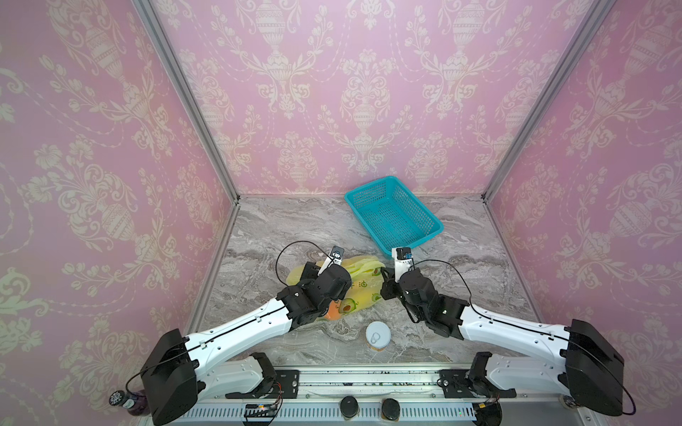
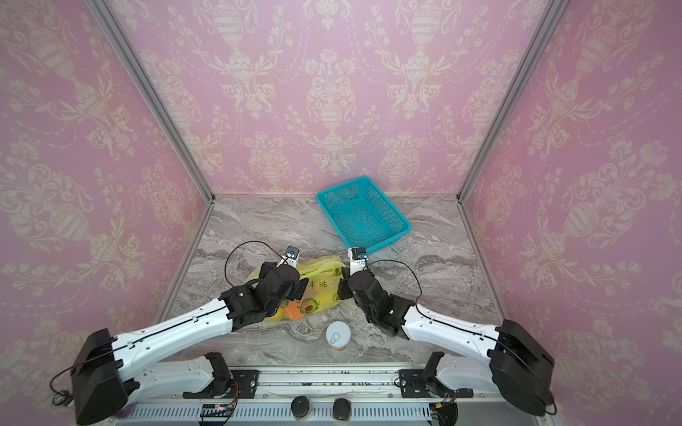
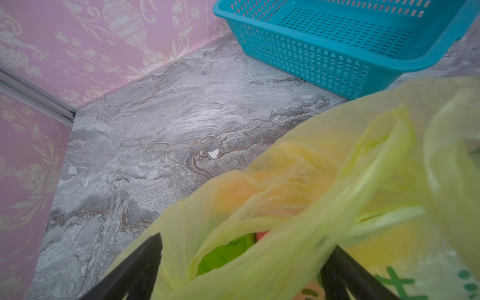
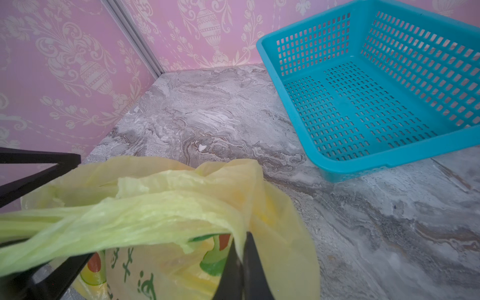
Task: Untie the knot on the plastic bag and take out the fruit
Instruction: 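Lift a bag handle upward with the left gripper while the right gripper holds the bag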
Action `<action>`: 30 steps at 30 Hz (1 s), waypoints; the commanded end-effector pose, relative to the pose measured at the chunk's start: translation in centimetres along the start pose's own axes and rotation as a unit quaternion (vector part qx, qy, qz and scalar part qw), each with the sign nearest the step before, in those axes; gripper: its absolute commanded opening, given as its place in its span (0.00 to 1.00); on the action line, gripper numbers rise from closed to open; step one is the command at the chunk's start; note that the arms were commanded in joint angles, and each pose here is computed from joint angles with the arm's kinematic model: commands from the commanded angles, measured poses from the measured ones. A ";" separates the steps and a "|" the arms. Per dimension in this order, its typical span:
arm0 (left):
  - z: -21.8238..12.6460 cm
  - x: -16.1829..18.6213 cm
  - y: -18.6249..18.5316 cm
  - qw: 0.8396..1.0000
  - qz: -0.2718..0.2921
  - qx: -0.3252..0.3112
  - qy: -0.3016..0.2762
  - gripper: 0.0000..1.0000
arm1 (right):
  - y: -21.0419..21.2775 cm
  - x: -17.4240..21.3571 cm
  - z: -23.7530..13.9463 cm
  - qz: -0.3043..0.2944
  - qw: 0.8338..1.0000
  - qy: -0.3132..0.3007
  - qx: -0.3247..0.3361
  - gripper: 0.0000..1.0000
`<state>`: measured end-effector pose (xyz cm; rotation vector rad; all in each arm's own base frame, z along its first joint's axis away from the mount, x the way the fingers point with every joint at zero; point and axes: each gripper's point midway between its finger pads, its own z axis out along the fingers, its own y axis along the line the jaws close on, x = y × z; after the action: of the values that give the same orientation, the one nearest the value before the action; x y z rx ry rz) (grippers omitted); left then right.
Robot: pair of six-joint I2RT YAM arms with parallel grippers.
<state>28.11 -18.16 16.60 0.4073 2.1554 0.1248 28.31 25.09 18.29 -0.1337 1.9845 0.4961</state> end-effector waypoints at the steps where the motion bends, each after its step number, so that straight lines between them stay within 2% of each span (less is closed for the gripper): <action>1: 0.6 -0.4 0.5 1.000 0.007 -0.015 0.008 0.64 | 0.2 -1.5 -0.7 0.019 1.000 -0.018 -0.008 0.01; 3: 0.8 -0.7 0.8 1.000 0.002 -0.022 0.012 0.33 | 0.2 -1.4 -0.8 0.017 1.000 -0.018 -0.008 0.04; 4: 0.8 -1.0 0.9 1.000 0.000 -0.024 0.012 0.23 | 0.2 -1.5 -0.8 0.015 1.000 -0.019 -0.008 0.08; 6: 0.4 -1.6 1.1 1.000 -0.005 -0.024 0.007 0.09 | 0.3 -1.7 -1.0 0.000 1.000 -0.020 -0.011 0.24; 9: -0.4 -2.4 1.3 1.000 -0.014 -0.012 -0.005 0.03 | 0.4 -2.4 -1.2 -0.045 0.999 -0.013 0.001 0.60; 12: -1.2 -2.8 1.3 1.000 -0.022 0.004 -0.017 0.02 | 1.4 -3.3 -1.7 -0.090 0.996 -0.009 -0.004 0.85; 15: -1.8 -3.1 1.6 0.999 -0.029 0.010 -0.028 0.02 | 4.0 -3.3 -2.1 -0.150 0.988 0.001 -0.037 0.95; 18: -2.4 -3.3 2.1 0.999 -0.035 0.010 -0.035 0.02 | 6.5 -2.7 -2.2 -0.209 0.976 0.003 -0.055 0.99; 21: -2.8 -3.3 2.5 0.999 -0.037 0.006 -0.037 0.01 | 7.8 -2.5 -1.6 -0.243 0.969 0.002 -0.042 0.99; 24: -3.1 -3.3 2.9 0.998 -0.039 0.004 -0.038 0.00 | 8.3 -3.0 -0.7 -0.248 0.968 0.000 -0.024 0.99; 26: -3.4 -3.3 3.1 0.998 -0.040 0.003 -0.040 0.00 | 8.3 -3.8 -0.2 -0.246 0.969 -0.008 -0.007 0.92; 27: -3.5 -3.3 3.2 0.998 -0.041 0.002 -0.040 0.00 | 8.5 -4.1 0.1 -0.248 0.969 -0.009 -0.003 0.80; 30: -3.9 -3.4 4.0 0.998 -0.045 -0.008 -0.046 0.00 | 8.8 -5.6 0.3 -0.238 0.971 -0.017 0.015 0.22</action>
<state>28.01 -16.45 22.04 0.3154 2.0766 0.0457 27.24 32.95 22.87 -0.6332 1.8761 0.2052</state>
